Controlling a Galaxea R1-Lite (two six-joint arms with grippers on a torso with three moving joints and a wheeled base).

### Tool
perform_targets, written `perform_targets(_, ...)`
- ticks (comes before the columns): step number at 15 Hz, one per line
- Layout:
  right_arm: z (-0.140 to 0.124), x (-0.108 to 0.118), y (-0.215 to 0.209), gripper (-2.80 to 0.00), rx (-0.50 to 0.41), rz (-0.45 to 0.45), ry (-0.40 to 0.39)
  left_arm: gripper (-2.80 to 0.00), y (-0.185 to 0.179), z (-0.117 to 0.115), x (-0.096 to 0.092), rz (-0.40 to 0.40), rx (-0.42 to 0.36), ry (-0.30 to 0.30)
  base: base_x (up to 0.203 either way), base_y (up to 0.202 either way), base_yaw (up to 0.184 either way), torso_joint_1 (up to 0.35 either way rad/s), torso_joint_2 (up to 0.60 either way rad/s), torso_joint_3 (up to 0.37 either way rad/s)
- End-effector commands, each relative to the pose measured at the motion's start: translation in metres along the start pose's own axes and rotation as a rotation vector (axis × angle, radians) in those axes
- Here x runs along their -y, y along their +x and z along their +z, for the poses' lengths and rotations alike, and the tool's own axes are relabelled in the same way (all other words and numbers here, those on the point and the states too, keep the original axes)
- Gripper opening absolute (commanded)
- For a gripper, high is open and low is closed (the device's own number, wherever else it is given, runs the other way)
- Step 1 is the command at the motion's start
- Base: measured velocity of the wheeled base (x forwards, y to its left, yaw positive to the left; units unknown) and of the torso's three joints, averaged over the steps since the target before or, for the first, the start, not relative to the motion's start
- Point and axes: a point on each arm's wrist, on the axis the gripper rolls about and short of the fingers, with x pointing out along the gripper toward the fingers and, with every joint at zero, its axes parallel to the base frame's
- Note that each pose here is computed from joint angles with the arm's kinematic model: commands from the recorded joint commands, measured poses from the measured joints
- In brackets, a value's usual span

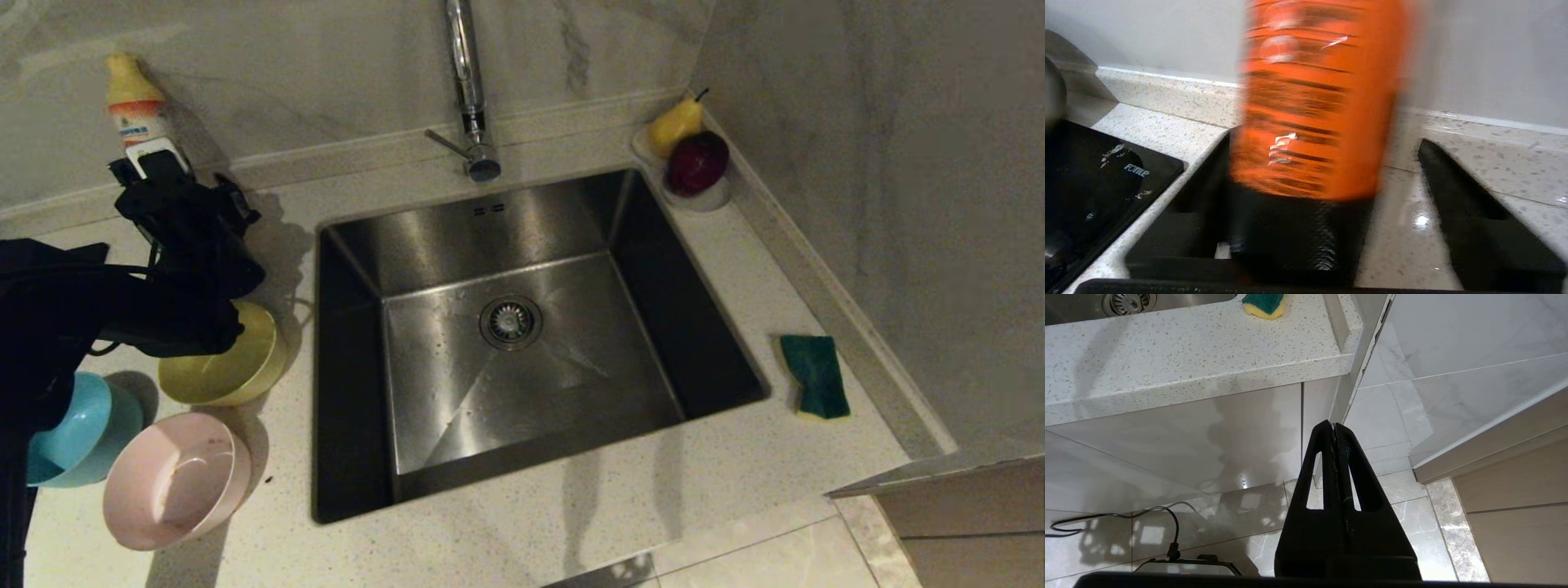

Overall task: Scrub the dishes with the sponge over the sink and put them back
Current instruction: Place the dish soap on the table

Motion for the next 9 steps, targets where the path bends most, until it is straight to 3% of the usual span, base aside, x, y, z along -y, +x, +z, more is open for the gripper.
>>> perform_targets(1,0.0001,0.0000,0.0000,-2.80,0.001,0.001,0.000,-2.80,0.0002,-0.0010,0.0004,0.002,0.002,-0.001,0.000,0.000,0.000,0.000,0.00,0.000)
perform_targets(9,-0.0002,0.0000,0.0001,-2.80,0.000,0.000,0.000,-2.80,0.0035,0.0053,0.0022,0.002,0.016,-0.012,0.000,0.000,0.000,0.000,0.00,0.000)
